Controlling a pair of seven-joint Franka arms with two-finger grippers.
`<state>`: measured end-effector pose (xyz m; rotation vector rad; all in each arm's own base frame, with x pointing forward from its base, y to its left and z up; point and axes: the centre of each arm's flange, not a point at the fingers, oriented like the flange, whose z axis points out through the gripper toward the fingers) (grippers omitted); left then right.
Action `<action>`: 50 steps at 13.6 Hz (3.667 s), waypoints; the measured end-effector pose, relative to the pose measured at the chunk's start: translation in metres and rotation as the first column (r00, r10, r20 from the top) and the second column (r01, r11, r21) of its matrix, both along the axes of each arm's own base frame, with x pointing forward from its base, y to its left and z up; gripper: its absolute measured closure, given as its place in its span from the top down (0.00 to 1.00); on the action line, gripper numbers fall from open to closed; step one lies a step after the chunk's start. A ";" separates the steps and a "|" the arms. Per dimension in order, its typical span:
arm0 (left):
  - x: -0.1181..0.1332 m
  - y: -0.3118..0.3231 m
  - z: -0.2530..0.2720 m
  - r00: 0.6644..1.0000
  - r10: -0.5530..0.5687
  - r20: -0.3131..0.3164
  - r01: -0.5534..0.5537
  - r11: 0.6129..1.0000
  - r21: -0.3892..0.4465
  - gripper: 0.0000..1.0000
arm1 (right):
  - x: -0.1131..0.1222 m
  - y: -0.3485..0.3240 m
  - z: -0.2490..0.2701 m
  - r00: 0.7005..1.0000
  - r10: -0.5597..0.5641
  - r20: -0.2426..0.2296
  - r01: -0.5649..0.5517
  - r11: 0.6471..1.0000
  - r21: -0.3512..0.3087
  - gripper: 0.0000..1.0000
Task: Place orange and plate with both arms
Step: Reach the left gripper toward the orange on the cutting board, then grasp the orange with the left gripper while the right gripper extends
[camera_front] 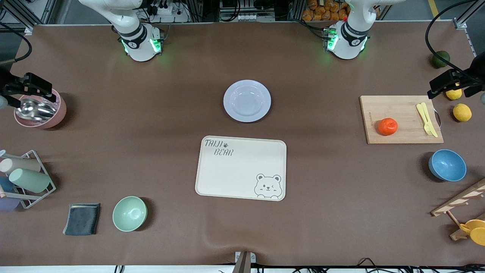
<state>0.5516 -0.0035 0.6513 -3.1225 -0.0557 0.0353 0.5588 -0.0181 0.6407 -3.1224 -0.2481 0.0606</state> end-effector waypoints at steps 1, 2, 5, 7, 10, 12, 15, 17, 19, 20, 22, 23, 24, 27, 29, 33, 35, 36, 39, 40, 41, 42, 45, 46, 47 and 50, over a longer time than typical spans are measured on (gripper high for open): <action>0.000 0.000 0.000 1.000 0.000 0.000 0.000 1.000 0.000 1.00 | 0.000 0.000 0.000 1.000 0.000 0.000 0.000 1.000 0.000 1.00; 0.000 0.000 0.000 1.000 0.000 0.000 0.000 1.000 0.000 1.00 | 0.000 0.000 0.000 1.000 0.000 0.000 0.000 1.000 0.000 1.00; -0.001 0.001 -0.001 1.000 0.001 -0.007 -0.001 1.000 0.008 1.00 | 0.000 0.000 0.000 1.000 0.000 -0.001 0.000 1.000 0.000 1.00; 0.000 0.002 -0.015 0.999 0.002 -0.044 -0.001 1.000 0.012 1.00 | 0.001 0.000 -0.003 1.000 0.000 -0.007 0.000 1.000 0.000 1.00; 0.012 0.027 -0.085 0.994 0.043 -0.098 -0.042 0.999 0.015 1.00 | 0.004 -0.001 -0.010 1.000 -0.001 -0.024 0.001 1.000 0.001 1.00; 0.016 0.057 -0.152 0.991 0.085 -0.105 -0.084 0.996 0.013 1.00 | 0.005 -0.001 -0.013 1.000 -0.001 -0.030 0.001 1.000 0.002 1.00; 0.005 0.073 -0.239 0.988 0.108 -0.108 -0.107 0.994 0.010 1.00 | 0.005 -0.001 -0.016 0.999 -0.003 -0.041 0.003 1.000 0.002 1.00; -0.010 0.070 -0.287 0.984 0.105 -0.141 -0.105 0.994 0.007 1.00 | 0.005 -0.003 -0.024 0.998 -0.007 -0.058 0.007 1.000 0.003 1.00; -0.018 0.079 -0.322 0.973 0.121 -0.196 -0.122 0.992 0.005 1.00 | 0.004 -0.004 -0.034 0.996 -0.009 -0.088 0.009 1.000 0.005 1.00; -0.019 0.085 -0.334 0.969 0.131 -0.212 -0.133 0.991 0.005 1.00 | 0.004 -0.004 -0.040 0.995 -0.008 -0.101 0.009 1.000 0.006 1.00; -0.019 0.091 -0.346 0.964 0.140 -0.227 -0.142 0.990 0.004 1.00 | 0.006 -0.002 -0.056 0.991 -0.005 -0.136 0.008 1.000 0.023 1.00; -0.019 0.091 -0.351 0.963 0.140 -0.232 -0.144 0.990 0.003 1.00 | 0.007 0.001 -0.067 0.988 -0.003 -0.157 0.010 0.999 0.045 1.00; -0.018 0.092 -0.354 0.962 0.141 -0.233 -0.144 0.990 0.003 1.00 | 0.009 0.003 -0.078 0.984 -0.001 -0.178 0.013 0.998 0.066 1.00; -0.017 0.092 -0.367 0.962 0.138 -0.235 -0.141 0.990 0.005 1.00 | 0.015 0.006 -0.109 0.972 -0.002 -0.234 0.032 0.992 0.125 1.00; -0.017 0.096 -0.379 0.963 0.114 -0.243 -0.107 0.993 0.040 1.00 | 0.017 0.000 -0.129 0.963 -0.018 -0.270 0.066 0.983 0.171 1.00; -0.022 0.112 -0.405 0.952 0.132 -0.276 -0.123 0.991 0.048 1.00 | 0.018 -0.005 -0.168 0.940 -0.033 -0.340 0.121 0.963 0.241 1.00; -0.024 0.115 -0.415 0.947 0.135 -0.292 -0.128 0.991 0.046 1.00 | 0.016 0.001 -0.182 0.930 -0.030 -0.367 0.145 0.946 0.291 1.00; -0.024 0.114 -0.418 0.946 0.134 -0.295 -0.127 0.991 0.045 1.00 | 0.014 0.003 -0.188 0.924 -0.030 -0.380 0.163 0.933 0.321 1.00; -0.025 0.111 -0.423 0.944 0.135 -0.302 -0.129 0.991 0.038 1.00 | 0.009 0.008 -0.217 0.903 -0.040 -0.428 0.234 0.881 0.410 1.00; -0.026 0.111 -0.426 0.942 0.141 -0.306 -0.138 0.990 0.030 1.00 | 0.007 0.009 -0.228 0.899 -0.049 -0.436 0.253 0.870 0.423 1.00; -0.026 0.110 -0.429 0.940 0.145 -0.308 -0.145 0.989 0.023 1.00 | 0.005 0.011 -0.237 0.896 -0.056 -0.441 0.265 0.864 0.428 1.00; -0.026 0.110 -0.433 0.940 0.146 -0.309 -0.146 0.989 0.022 1.00 | 0.004 0.013 -0.244 0.893 -0.060 -0.447 0.275 0.858 0.434 1.00; -0.028 0.109 -0.446 0.937 0.144 -0.317 -0.145 0.989 0.019 1.00 | 0.004 0.020 -0.261 0.877 -0.057 -0.478 0.312 0.824 0.473 1.00; -0.029 0.109 -0.449 0.936 0.144 -0.320 -0.145 0.989 0.019 1.00 | 0.004 0.023 -0.269 0.868 -0.057 -0.494 0.332 0.806 0.491 1.00; -0.029 0.109 -0.451 0.935 0.143 -0.324 -0.145 0.989 0.019 1.00 | 0.002 0.027 -0.280 0.856 -0.056 -0.513 0.358 0.781 0.512 1.00; -0.032 0.108 -0.458 0.931 0.143 -0.335 -0.145 0.989 0.018 1.00 | -0.008 0.032 -0.318 0.848 -0.040 -0.528 0.386 0.729 0.565 1.00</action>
